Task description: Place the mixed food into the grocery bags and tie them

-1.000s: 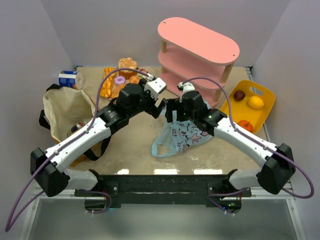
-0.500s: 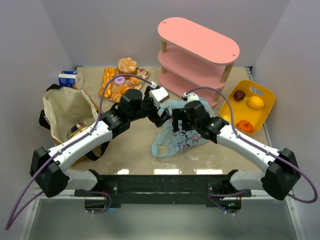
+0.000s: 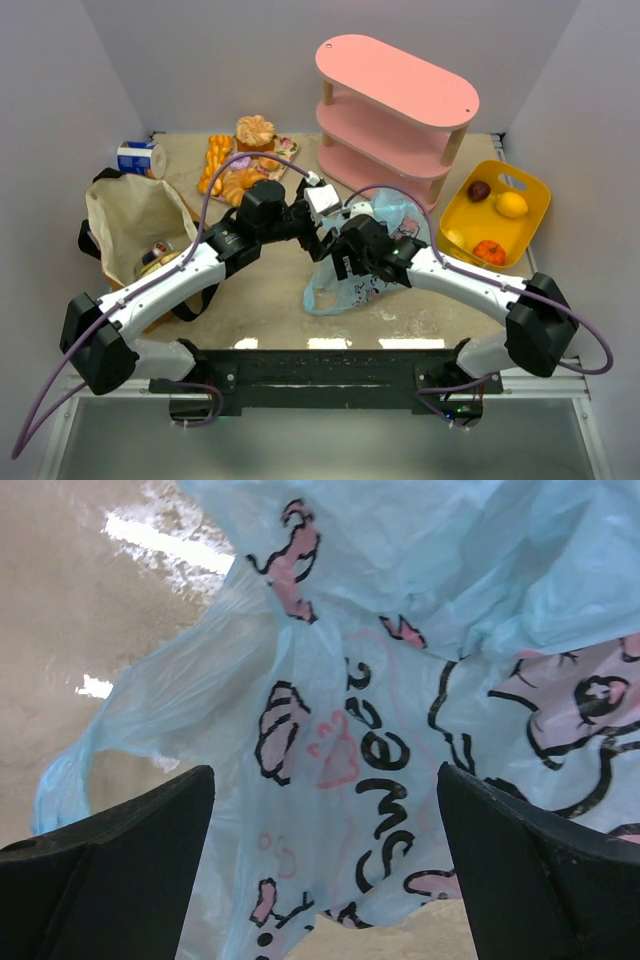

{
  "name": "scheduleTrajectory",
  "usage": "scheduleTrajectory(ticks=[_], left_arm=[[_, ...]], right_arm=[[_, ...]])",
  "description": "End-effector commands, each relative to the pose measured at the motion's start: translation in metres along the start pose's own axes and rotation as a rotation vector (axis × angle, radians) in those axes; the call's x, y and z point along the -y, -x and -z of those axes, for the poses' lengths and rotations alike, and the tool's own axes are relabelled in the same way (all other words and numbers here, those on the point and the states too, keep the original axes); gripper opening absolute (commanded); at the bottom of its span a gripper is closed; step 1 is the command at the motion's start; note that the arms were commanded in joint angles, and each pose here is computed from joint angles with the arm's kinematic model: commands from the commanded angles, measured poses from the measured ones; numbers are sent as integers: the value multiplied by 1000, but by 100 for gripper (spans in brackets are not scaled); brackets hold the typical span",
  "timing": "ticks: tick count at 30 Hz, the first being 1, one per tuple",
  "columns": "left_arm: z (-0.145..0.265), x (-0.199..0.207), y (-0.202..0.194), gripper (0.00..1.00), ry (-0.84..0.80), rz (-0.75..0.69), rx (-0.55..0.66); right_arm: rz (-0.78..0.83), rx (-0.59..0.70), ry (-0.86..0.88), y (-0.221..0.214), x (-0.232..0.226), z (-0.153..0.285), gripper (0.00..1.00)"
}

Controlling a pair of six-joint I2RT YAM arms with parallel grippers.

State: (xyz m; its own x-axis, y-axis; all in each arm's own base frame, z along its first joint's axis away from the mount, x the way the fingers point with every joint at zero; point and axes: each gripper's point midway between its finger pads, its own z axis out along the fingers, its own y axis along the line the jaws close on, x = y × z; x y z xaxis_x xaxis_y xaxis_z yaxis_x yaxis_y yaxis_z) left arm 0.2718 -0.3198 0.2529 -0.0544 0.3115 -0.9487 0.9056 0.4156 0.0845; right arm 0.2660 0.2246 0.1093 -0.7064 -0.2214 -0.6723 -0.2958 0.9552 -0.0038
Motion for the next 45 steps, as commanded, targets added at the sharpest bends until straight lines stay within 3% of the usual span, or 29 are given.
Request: scheduleTrajectory(ticks=[1, 10, 13, 14, 17, 22, 34, 41, 45], left_arm=[[6, -6, 7, 97, 11, -72, 16], [27, -25, 17, 98, -19, -61, 69], [32, -29, 19, 98, -22, -60, 81], [32, -27, 18, 98, -27, -61, 79], [30, -25, 15, 98, -41, -60, 73], [26, -30, 7, 98, -24, -60, 44], [66, -57, 27, 100, 203, -158, 99], [51, -26, 22, 100, -43, -113, 82], [46, -28, 12, 100, -49, -93, 51]], right_arm=[[2, 17, 8, 1, -8, -9, 96], [26, -14, 10, -16, -5, -31, 79], [40, -11, 25, -18, -1, -32, 58], [52, -7, 50, -16, -4, -29, 42], [85, 43, 164, 1, -17, -5, 15], [118, 137, 319, 28, -26, 61, 3], [114, 182, 470, 32, -25, 120, 0], [88, 206, 430, 55, -10, 118, 0], [88, 239, 417, 67, -4, 126, 0]])
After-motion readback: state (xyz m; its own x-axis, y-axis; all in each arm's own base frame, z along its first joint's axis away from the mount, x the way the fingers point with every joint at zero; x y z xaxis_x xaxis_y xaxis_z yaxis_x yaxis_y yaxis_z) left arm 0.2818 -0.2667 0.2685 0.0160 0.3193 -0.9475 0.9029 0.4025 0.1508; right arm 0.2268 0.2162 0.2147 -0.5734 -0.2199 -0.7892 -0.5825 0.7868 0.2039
